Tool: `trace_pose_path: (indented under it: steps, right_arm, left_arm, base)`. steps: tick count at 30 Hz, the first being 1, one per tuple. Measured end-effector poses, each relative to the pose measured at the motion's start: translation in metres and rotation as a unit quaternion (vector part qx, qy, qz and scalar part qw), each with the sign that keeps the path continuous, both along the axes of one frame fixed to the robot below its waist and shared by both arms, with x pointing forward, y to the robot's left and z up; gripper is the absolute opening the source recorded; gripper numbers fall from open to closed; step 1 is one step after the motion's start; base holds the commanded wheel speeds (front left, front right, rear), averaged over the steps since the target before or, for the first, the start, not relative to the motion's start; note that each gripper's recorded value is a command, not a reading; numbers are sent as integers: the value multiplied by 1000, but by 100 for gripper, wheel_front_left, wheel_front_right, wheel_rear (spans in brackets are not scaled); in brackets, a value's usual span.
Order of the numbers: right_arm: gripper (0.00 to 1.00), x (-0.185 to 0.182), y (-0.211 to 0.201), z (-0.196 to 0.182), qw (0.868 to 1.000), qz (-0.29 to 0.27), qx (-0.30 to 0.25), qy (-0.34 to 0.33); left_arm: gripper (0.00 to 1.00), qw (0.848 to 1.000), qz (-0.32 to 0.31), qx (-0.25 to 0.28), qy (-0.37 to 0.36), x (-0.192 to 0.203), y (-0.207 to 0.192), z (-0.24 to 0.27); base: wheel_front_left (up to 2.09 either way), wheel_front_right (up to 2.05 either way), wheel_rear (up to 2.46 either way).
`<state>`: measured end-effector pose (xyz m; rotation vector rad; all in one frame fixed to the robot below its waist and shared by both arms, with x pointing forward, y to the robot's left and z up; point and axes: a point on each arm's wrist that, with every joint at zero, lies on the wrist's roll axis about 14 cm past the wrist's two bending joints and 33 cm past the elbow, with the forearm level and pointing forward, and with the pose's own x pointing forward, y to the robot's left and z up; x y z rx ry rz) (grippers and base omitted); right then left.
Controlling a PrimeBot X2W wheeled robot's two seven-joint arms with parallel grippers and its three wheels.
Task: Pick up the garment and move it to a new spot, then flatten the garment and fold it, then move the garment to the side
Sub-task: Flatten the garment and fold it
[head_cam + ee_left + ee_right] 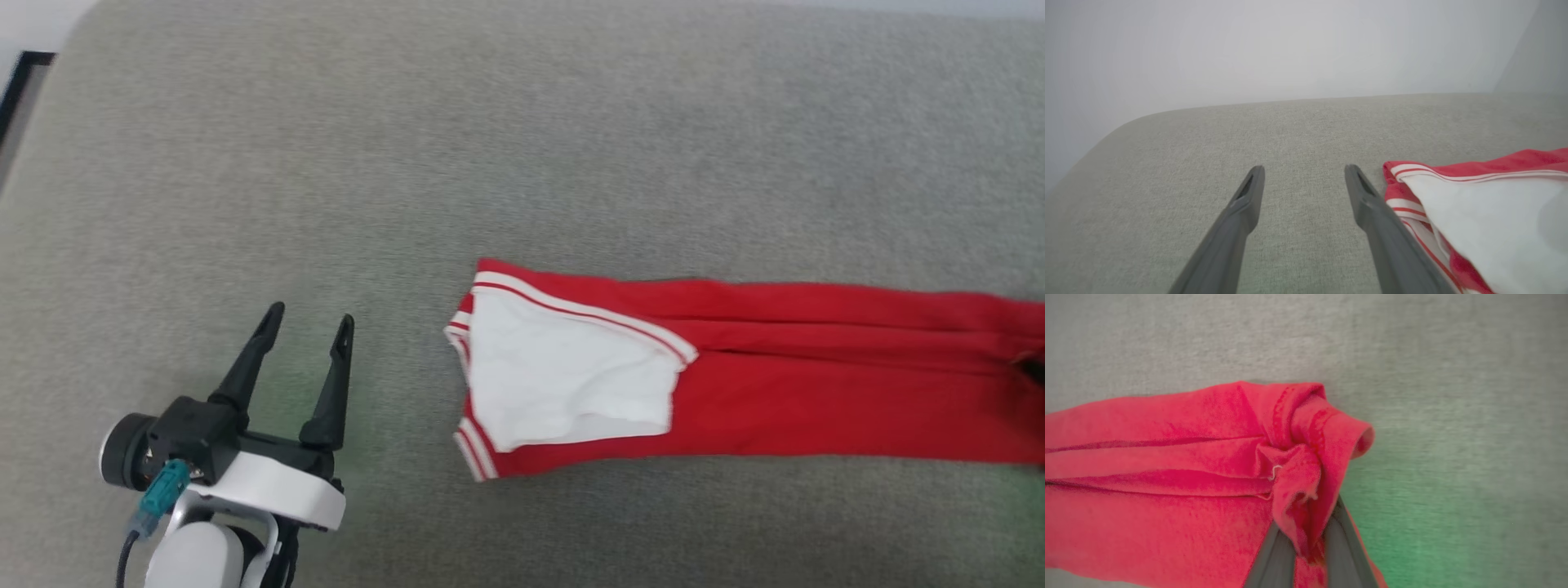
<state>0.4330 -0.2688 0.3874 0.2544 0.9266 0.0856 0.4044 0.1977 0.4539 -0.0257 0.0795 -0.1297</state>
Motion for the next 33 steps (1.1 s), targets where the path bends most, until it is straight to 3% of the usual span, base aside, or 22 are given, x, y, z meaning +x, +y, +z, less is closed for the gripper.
trace_pose_path:
  steps: [9, 15, 19, 26, 33]
  right_arm:
    - [0, -5, -86, 23, 994, -91, -60, -19]
    - [0, -21, -160, 51, 975, -189, -106, -46]
    - [0, -32, -185, 59, 964, -235, -109, -56]
    - [0, -31, -165, 64, 972, -202, -103, -65]
    - [0, -18, -86, 78, 989, -75, -80, -97]
  left_arm:
    - [100, 999, -32, 11, 3, 26, -13, -10]
    - [100, 998, -60, 20, 3, 38, -28, -16]
    - [100, 997, -78, 29, -2, 40, -37, -14]
    - [100, 997, -79, 25, -6, 34, -40, -8]
    - [100, 998, -60, 21, 3, 18, -31, -9]
  base:
    - [0, 0, 0]
    - [0, 0, 0]
    - [0, 0, 0]
    - [0, 0, 0]
    - [0, 0, 0]
